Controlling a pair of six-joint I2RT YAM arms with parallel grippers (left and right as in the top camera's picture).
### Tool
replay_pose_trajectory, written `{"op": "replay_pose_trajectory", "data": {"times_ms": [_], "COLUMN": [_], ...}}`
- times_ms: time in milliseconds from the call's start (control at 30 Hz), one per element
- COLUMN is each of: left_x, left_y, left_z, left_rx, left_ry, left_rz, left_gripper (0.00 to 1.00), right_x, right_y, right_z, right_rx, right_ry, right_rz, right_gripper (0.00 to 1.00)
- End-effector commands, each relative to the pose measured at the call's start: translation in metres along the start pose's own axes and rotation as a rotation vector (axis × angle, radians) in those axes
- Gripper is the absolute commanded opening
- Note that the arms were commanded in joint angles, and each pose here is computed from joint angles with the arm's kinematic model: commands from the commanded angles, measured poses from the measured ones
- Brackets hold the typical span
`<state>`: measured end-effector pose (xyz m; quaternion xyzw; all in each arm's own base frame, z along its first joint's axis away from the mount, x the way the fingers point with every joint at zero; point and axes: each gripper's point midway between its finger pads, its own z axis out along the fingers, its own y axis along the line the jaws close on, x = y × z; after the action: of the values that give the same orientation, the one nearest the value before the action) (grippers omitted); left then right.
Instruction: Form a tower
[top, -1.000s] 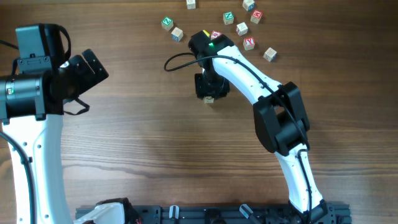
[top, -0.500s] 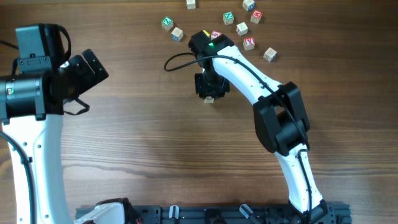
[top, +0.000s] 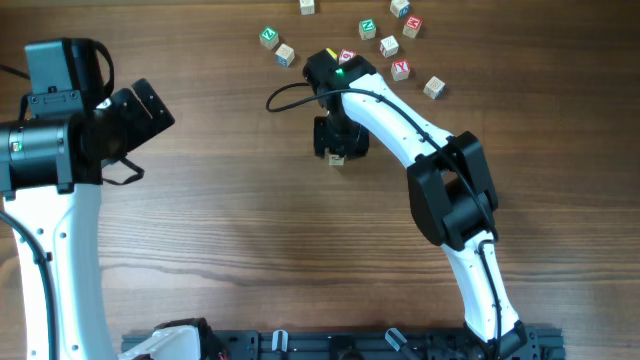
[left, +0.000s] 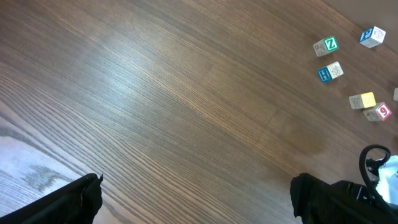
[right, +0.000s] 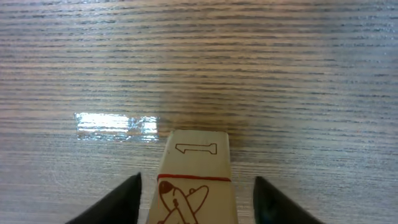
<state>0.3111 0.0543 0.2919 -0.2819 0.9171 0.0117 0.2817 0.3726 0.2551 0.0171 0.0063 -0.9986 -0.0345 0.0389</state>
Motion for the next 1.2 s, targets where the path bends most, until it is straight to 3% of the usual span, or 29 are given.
{"op": "replay_pose_trajectory", "data": {"times_ms": [0, 100, 167, 400, 567, 667, 767, 900, 1000, 1033, 1167], "left_x": [-0.001, -0.001, -0.001, -0.001, -0.001, -0.001, -0.001, -0.001, -0.001, -0.001, -0.001], "left_y": [0.003, 0.003, 0.003, 0.003, 0.003, 0.003, 0.003, 0.003, 0.003, 0.003, 0.003], "left_z": [-0.005, -0.005, -0.005, -0.005, -0.005, -0.005, -0.005, -0.005, -0.005, -0.005, -0.005], "left_rx": [-0.001, -0.001, -0.001, -0.001, -0.001, -0.001, -0.001, -0.001, -0.001, -0.001, -0.001], "left_ry": [-0.015, -0.015, -0.015, -0.015, -0.015, -0.015, -0.015, -0.015, -0.015, -0.015, -0.015], "left_rz": [-0.014, -0.014, -0.014, -0.015, -0.014, -0.014, -0.015, -0.014, -0.014, -0.014, -0.014], "left_gripper": [1.00, 1.00, 1.00, 1.00, 1.00, 1.00, 1.00, 1.00, 1.00, 1.00, 1.00], "right_x": [-0.002, -0.003, -0.003, 0.001, 0.014, 0.029, 0.045, 0.036, 0.062, 0.062, 0.035], "right_y": [-0.003, -0.003, -0.002, -0.001, 0.000, -0.003, 0.006, 0.019, 0.006, 0.001, 0.002], "right_z": [0.005, 0.005, 0.004, -0.035, -0.110, -0.166, -0.200, -0.208, -0.188, -0.181, -0.140], "right_rx": [0.020, 0.018, 0.017, -0.008, -0.059, -0.106, -0.251, -0.340, -0.302, -0.266, -0.212], "right_ry": [-0.002, -0.005, -0.007, -0.053, -0.169, -0.272, -0.278, -0.293, -0.078, -0.069, -0.058], "right_rz": [0.002, -0.014, -0.052, -0.093, -0.243, -0.233, 0.065, 0.177, 0.746, 0.839, 0.949], "right_gripper": [0.68, 0.80, 1.00, 1.00, 1.00, 1.00, 1.00, 0.99, 1.00, 1.00, 0.99]}}
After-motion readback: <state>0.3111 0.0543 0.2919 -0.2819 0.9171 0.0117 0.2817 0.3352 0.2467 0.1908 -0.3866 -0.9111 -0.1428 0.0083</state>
